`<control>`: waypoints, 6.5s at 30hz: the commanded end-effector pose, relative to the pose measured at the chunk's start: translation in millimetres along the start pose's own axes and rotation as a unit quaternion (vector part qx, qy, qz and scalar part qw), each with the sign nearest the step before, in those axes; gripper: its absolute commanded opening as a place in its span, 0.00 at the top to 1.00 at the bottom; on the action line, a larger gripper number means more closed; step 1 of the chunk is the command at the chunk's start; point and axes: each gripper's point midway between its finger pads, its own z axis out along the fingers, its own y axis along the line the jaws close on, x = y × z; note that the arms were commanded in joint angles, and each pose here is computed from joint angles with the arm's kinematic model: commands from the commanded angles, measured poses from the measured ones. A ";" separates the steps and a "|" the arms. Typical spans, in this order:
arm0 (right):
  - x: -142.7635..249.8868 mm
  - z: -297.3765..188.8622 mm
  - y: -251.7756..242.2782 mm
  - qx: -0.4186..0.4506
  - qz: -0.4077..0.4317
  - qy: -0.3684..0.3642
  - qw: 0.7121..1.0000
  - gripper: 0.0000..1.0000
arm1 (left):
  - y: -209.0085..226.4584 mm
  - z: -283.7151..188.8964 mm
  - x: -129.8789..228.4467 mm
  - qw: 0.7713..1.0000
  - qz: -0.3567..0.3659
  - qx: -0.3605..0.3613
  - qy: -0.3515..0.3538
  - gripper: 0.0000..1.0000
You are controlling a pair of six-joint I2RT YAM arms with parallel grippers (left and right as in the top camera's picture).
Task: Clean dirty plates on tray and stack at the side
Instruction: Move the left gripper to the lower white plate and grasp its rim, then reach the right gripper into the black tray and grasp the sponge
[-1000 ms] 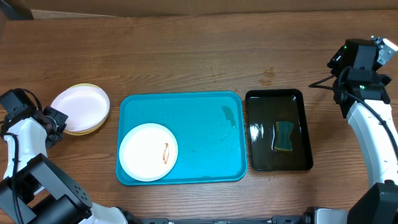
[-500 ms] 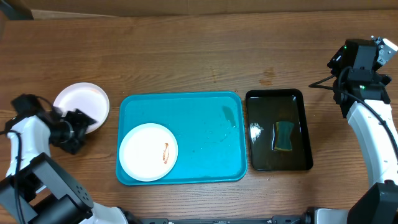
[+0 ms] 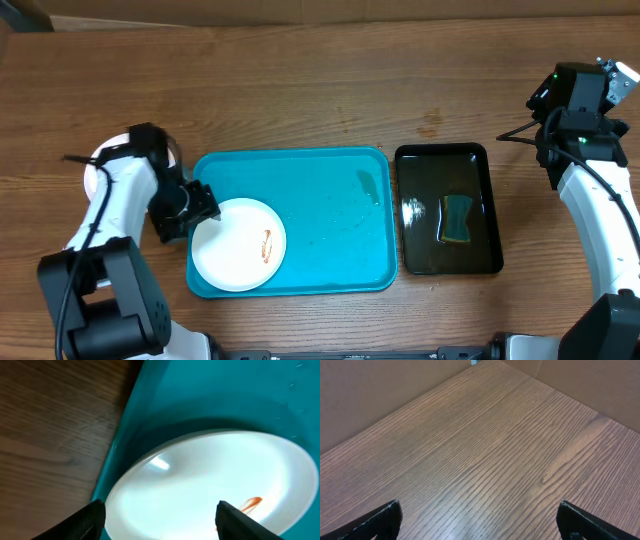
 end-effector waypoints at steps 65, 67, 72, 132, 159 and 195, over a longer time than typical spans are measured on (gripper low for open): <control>-8.5 -2.4 0.6 0.003 0.003 -0.012 1.000 0.00 | -123.8 61.0 44.0 0.951 0.294 0.031 -0.087 0.96; -8.5 -2.4 0.7 0.002 0.003 -0.012 1.000 0.00 | -129.3 54.2 36.1 0.958 0.265 0.040 -0.099 0.96; -8.5 -2.4 0.7 0.002 0.003 -0.012 1.000 0.00 | -143.4 34.0 21.5 0.972 0.194 0.064 -0.115 0.96; 135.5 -49.2 -11.4 -0.040 -0.023 0.325 0.944 0.00 | -133.3 49.5 12.5 0.968 0.196 0.038 -0.152 0.96; 213.7 -124.6 25.2 -0.093 -0.240 0.377 0.890 0.00 | -130.5 50.6 15.2 0.969 0.195 0.033 -0.145 0.95; 312.4 -103.3 15.3 -0.151 -0.200 0.427 0.869 0.01 | -131.2 50.3 14.4 0.969 0.196 0.035 -0.147 0.94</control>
